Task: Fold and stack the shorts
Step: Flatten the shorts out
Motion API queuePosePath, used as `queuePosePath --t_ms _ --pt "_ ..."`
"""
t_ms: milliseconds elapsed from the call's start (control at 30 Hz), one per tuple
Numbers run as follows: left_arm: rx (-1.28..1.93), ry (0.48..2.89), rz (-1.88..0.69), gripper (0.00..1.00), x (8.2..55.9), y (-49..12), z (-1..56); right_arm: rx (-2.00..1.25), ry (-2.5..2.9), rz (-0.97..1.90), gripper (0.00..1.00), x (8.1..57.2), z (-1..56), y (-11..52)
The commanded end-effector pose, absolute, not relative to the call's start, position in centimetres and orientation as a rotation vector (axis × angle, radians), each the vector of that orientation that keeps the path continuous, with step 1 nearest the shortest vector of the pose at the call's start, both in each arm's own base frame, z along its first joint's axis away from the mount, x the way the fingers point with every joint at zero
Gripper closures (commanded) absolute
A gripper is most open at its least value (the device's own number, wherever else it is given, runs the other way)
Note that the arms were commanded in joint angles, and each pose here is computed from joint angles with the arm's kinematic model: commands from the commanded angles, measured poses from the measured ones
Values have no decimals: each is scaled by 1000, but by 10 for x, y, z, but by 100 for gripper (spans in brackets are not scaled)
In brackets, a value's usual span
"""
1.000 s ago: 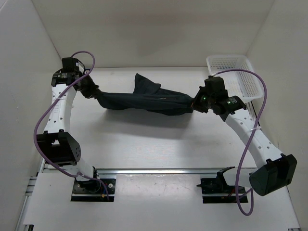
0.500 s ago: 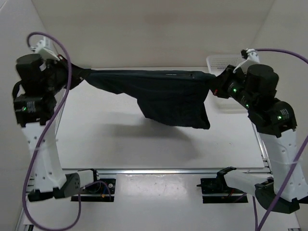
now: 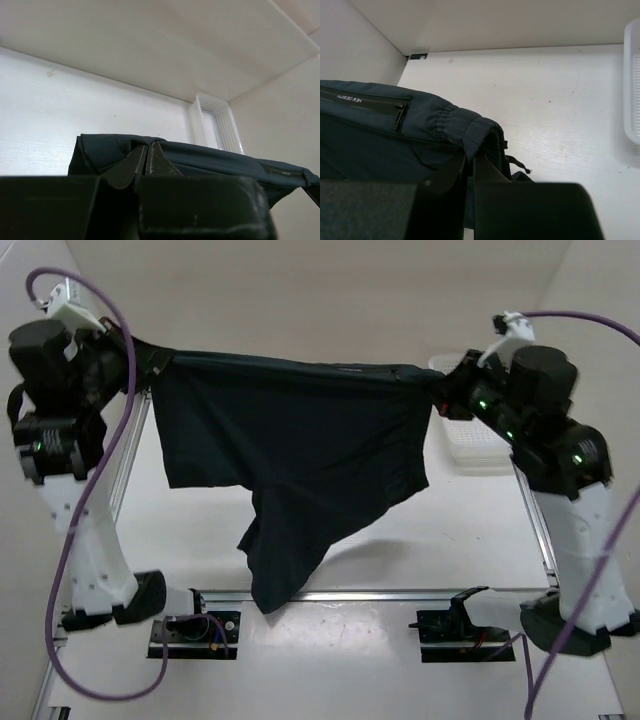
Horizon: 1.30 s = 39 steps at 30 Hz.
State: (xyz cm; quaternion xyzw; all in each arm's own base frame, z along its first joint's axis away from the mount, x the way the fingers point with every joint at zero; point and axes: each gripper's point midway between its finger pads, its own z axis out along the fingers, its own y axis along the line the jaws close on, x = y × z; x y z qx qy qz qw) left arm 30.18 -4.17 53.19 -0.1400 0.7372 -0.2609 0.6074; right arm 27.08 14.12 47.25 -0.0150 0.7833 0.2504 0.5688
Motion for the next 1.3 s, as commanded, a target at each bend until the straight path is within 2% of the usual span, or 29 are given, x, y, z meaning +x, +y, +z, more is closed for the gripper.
queuePosePath --t_ms 0,200,333,433,533,600,633,667,700,733,767,800,867,900,933,967,1000,1033,1067,1100,1167,1267 --pt "-462 1688 -393 89 359 12 519 36 1818 379 100 323 469 120" --pt "-441 1644 -385 89 413 32 533 110 1751 413 100 392 485 125" --pt "-388 1521 -438 89 422 29 570 145 1686 479 100 424 505 125" --pt "-365 1492 -459 89 422 25 580 121 1632 529 100 425 528 128" --pt "-339 1470 -485 89 407 17 591 106 1651 510 100 431 519 129" --pt "-351 1538 -508 89 407 13 569 111 1718 497 100 434 492 130" --pt "-349 1533 -508 89 390 9 573 105 1732 488 100 428 487 128" --pt "-370 1612 -511 89 397 10 543 107 1763 482 100 426 474 128" --pt "-374 1645 -524 89 392 3 531 114 1861 462 100 427 433 128" --pt "-370 1638 -523 89 370 -3 532 106 1866 455 100 416 427 125" --pt "-396 1754 -539 89 374 -11 486 107 1881 451 100 413 414 124" --pt "-415 1783 -531 89 369 -13 469 119 1953 427 100 399 378 119" --pt "-466 1807 -539 89 336 -17 443 132 2004 421 100 386 343 116" --pt "-596 1928 -538 89 333 -14 376 132 2006 421 100 372 336 112" --pt "-645 1966 -529 82 321 -14 349 146 2115 410 97 358 286 111" --pt "-665 1959 -519 73 299 -15 337 152 2141 423 84 350 271 111" --pt "-768 2053 -487 58 286 -12 280 124 2158 471 64 335 263 116" --pt "-796 2074 -490 38 276 -14 263 120 2230 478 27 321 232 117" --pt "-809 2066 -483 7 267 -12 256 104 2251 492 17 312 223 120" --pt "-850 2081 -478 0 263 -10 242 119 2274 492 11 301 217 118" --pt "-833 2073 -500 0 264 -13 249 143 2319 475 7 292 203 114" --pt "-810 2052 -443 0 279 -2 270 184 2338 383 7 289 204 100"
